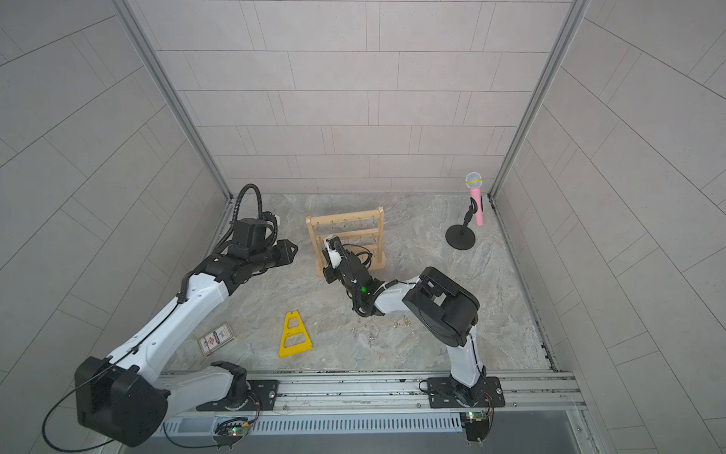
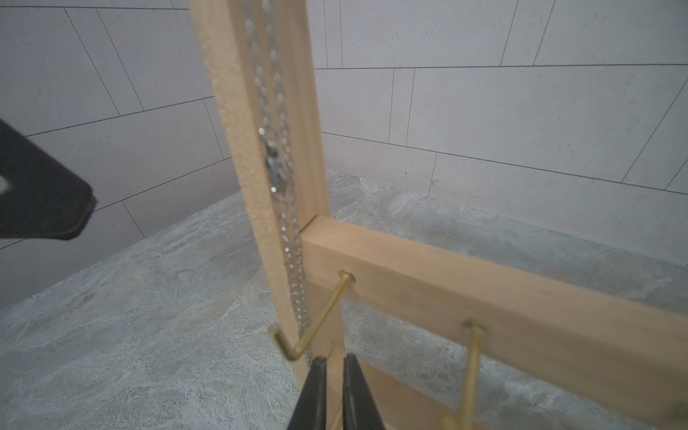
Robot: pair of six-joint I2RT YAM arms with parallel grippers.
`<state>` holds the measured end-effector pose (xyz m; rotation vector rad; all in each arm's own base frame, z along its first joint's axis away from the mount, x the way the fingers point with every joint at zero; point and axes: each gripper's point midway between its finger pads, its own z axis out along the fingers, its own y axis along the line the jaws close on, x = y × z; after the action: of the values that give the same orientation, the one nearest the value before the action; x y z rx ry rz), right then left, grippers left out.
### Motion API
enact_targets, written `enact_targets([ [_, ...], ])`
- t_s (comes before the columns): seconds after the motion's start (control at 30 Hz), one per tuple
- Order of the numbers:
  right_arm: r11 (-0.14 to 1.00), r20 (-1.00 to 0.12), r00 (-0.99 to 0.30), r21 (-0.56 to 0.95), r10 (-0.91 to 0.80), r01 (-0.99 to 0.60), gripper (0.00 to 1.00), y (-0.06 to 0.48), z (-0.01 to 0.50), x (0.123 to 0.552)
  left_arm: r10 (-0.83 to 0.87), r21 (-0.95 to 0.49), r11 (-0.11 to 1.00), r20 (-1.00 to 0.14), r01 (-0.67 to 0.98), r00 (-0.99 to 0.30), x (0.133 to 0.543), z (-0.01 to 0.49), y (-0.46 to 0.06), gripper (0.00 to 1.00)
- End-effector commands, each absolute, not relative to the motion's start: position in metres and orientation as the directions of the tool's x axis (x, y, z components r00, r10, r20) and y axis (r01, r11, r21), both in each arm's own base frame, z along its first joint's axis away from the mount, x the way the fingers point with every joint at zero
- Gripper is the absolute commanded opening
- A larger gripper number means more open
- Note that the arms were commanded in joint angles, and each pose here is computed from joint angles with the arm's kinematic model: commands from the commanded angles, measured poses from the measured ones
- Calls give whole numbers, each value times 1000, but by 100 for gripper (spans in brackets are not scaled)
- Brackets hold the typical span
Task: Hang the necklace on the jewelry display stand
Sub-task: Hang the necklace on the stand.
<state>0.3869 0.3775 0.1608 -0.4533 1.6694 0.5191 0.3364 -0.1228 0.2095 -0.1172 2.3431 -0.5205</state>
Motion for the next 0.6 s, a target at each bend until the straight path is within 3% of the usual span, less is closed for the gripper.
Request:
enact_targets([
  [0.0,814,-992,-125,84,14,-575,13,377,172,385,-237,-403,914,-638,55,-732,337,208,-120,29],
  [0.57,809,-994,-109,69,6,-583,13,375,180,378,-241,-405,913,-639,53,-731,337,208,-120,29],
])
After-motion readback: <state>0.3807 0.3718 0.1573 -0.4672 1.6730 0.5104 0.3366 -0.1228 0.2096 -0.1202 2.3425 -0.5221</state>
